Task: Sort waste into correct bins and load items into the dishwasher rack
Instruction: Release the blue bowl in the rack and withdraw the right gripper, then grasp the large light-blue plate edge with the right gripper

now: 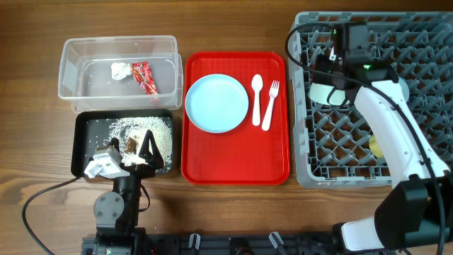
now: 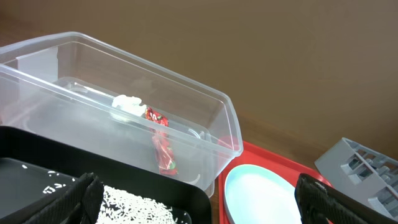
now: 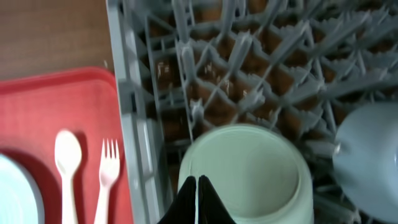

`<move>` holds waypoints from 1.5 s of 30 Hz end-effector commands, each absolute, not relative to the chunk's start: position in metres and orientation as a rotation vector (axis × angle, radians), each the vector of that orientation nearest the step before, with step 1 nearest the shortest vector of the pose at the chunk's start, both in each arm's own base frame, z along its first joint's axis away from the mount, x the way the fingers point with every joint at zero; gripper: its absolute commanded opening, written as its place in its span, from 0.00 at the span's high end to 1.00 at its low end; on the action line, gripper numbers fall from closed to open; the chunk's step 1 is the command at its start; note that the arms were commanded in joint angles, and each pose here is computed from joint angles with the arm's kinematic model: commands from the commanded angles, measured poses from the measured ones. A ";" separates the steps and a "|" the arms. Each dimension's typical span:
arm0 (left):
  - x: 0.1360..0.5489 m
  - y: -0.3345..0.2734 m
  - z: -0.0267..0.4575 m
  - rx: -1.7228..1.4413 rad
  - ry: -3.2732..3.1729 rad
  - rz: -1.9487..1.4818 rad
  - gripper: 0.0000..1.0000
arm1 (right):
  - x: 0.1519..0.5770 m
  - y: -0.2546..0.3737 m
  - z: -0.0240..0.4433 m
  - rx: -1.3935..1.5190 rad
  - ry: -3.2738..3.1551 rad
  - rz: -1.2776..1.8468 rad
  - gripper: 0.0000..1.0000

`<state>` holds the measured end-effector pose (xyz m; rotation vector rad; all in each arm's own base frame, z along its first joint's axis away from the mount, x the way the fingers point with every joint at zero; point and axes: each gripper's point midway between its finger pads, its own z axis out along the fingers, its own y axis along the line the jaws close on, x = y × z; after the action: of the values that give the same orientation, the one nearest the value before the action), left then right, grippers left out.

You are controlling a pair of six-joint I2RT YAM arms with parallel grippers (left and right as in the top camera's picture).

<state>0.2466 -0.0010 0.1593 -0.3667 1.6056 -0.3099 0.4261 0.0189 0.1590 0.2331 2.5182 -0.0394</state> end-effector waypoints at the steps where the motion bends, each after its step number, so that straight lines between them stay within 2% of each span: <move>1: 0.246 0.002 0.158 -0.383 1.603 -0.308 0.00 | 0.430 0.001 0.155 0.293 2.512 -0.055 0.96; 13: 0.246 0.002 0.158 -0.383 1.602 -0.308 0.00 | 0.389 -0.010 0.104 0.346 2.774 -0.113 0.96; 17: 0.246 0.002 0.159 -0.383 1.602 -0.308 0.00 | 0.373 -0.011 0.103 0.345 2.829 -0.127 0.96; 22: 0.246 0.002 0.159 -0.382 1.602 -0.308 0.00 | 0.361 -0.010 0.119 0.342 2.827 -0.124 0.96; 25: 0.246 0.002 0.159 -0.383 1.602 -0.308 0.00 | 0.364 0.003 0.138 0.236 2.779 -0.026 0.96; 32: 0.246 0.002 0.159 -0.383 1.602 -0.308 0.00 | 0.354 0.081 0.207 -0.017 2.585 0.393 0.96; 37: 0.246 0.002 0.159 -0.382 1.602 -0.308 0.00 | 0.325 0.140 0.214 -0.218 2.598 0.500 0.91; 39: 0.246 0.002 0.159 -0.383 1.602 -0.308 0.00 | 0.312 0.171 0.202 -0.292 2.646 0.530 0.84; 43: 0.246 0.002 0.159 -0.383 1.602 -0.308 0.00 | 0.307 0.205 0.170 -0.240 2.746 0.499 0.41; 45: 0.246 0.002 0.159 -0.383 1.602 -0.308 0.00 | 0.314 0.209 0.149 -0.120 2.793 0.432 0.34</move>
<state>0.2466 -0.0010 0.1593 -0.3664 1.6056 -0.3096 0.3076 0.2003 0.1856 -0.3349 2.6831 0.5140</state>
